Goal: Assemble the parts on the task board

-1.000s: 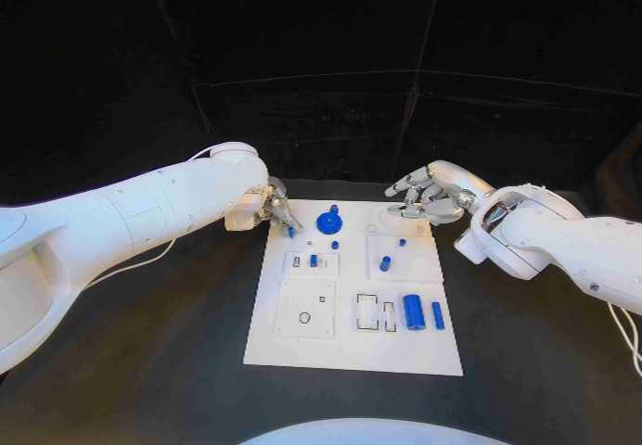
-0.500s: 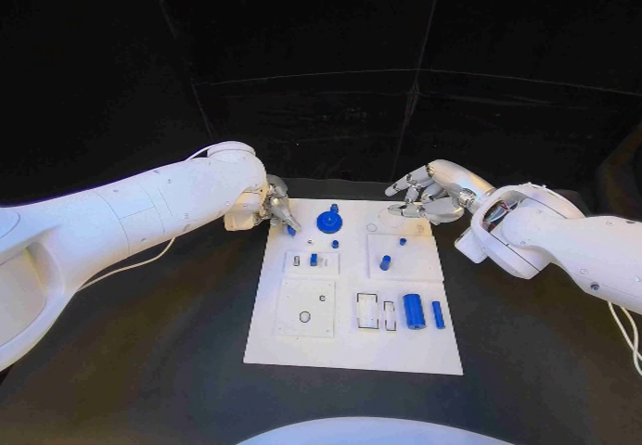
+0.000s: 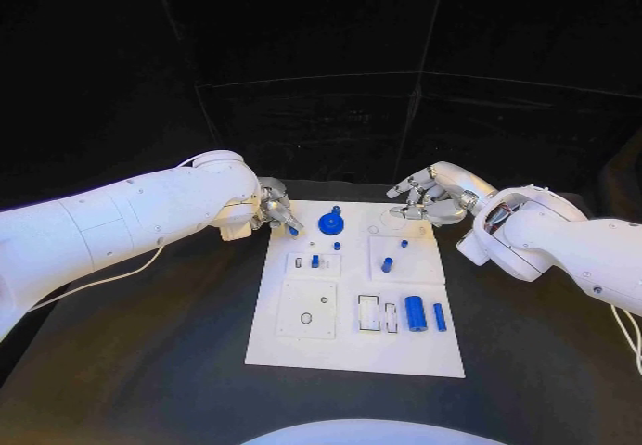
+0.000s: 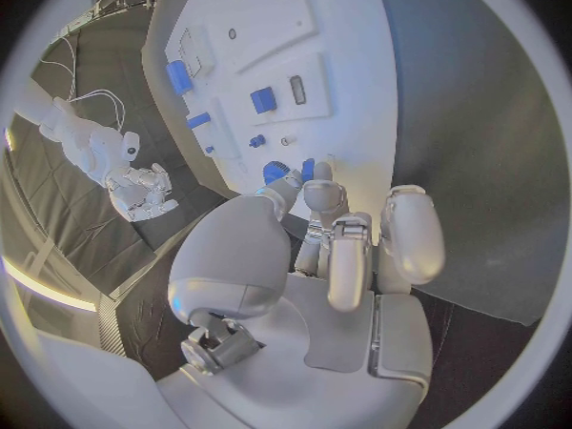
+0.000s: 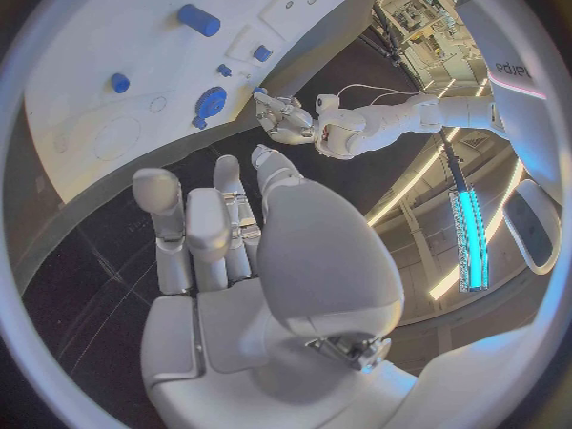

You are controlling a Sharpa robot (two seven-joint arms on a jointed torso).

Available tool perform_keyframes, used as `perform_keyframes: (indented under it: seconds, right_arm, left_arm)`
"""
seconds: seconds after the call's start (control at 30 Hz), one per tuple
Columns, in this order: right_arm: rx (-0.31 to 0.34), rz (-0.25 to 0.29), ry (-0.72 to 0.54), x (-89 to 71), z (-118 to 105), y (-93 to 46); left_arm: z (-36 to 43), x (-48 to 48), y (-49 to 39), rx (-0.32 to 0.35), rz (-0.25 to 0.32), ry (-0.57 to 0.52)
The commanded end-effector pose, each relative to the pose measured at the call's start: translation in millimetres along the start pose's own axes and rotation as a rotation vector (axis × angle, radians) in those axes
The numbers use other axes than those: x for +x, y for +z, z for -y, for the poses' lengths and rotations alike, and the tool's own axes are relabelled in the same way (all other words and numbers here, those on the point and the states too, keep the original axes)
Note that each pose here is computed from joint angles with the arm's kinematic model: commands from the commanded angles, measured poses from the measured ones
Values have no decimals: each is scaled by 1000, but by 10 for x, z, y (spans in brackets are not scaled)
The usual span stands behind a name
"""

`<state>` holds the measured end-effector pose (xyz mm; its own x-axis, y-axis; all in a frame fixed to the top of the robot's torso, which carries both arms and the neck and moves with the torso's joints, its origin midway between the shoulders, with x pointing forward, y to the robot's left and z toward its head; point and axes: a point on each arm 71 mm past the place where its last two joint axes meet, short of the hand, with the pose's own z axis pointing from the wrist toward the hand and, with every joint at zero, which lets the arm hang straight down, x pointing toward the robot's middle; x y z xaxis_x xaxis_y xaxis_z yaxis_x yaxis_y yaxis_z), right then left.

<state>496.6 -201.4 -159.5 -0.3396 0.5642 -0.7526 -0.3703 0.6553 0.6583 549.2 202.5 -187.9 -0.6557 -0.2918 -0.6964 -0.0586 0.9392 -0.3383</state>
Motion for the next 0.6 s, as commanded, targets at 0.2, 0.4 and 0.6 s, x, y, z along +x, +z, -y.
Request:
perform_keyframes:
  seconds: [0.2, 0.4, 0.6]
  right_arm:
    - [-2, -1, 4, -15, 5, 5]
    - [-1, 0, 4, -17, 13, 11]
    - [-1, -2, 5, -12, 11, 18]
  left_arm:
    - [-9, 125, -151, 36, 120, -37]
    - [-32, 263, -203, 47, 111, -21]
    - [-55, 399, -203, 37, 76, 15]
